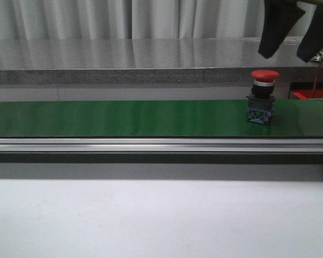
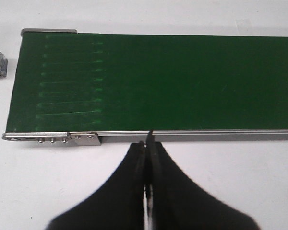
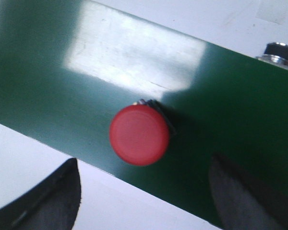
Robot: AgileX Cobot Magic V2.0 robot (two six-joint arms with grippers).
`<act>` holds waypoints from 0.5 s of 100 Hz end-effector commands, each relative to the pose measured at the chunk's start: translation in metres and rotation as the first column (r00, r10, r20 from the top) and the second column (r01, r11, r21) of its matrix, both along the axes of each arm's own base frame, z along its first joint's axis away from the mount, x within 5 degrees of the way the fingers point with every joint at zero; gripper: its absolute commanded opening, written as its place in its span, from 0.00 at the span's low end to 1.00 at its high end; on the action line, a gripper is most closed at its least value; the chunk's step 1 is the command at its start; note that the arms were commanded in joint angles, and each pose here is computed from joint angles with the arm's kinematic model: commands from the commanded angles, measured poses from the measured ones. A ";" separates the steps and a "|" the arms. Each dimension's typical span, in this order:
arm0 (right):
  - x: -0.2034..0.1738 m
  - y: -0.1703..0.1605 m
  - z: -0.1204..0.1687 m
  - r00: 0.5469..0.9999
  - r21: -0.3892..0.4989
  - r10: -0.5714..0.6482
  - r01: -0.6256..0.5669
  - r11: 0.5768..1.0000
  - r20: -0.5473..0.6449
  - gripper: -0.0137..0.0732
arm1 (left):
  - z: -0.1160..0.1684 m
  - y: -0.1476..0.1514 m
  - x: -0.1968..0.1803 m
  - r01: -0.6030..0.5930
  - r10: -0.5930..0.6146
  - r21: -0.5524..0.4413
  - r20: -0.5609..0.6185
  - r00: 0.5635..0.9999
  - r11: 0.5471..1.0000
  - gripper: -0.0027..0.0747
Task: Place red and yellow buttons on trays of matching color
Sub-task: 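Move the right gripper onto the second red button on the belt, grasp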
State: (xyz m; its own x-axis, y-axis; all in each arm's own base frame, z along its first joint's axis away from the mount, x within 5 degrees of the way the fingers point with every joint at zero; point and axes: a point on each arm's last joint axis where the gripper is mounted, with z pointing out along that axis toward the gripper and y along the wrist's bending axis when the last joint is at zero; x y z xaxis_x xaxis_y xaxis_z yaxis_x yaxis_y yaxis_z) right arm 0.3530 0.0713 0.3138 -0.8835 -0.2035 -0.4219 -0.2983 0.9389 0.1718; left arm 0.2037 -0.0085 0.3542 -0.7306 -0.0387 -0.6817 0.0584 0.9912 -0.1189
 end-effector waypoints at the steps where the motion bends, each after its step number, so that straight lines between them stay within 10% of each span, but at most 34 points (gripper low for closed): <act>1: -0.005 0.007 0.023 0.993 0.020 0.012 -0.015 1.000 0.116 0.80 | 0.013 -0.002 0.001 -0.001 0.003 -0.019 0.087 0.996 1.000 0.01; 50: 0.016 -0.016 -0.008 0.996 -0.081 -0.035 0.042 0.996 0.086 0.80 | 0.013 -0.002 0.001 -0.001 0.003 -0.021 0.087 0.996 1.000 0.01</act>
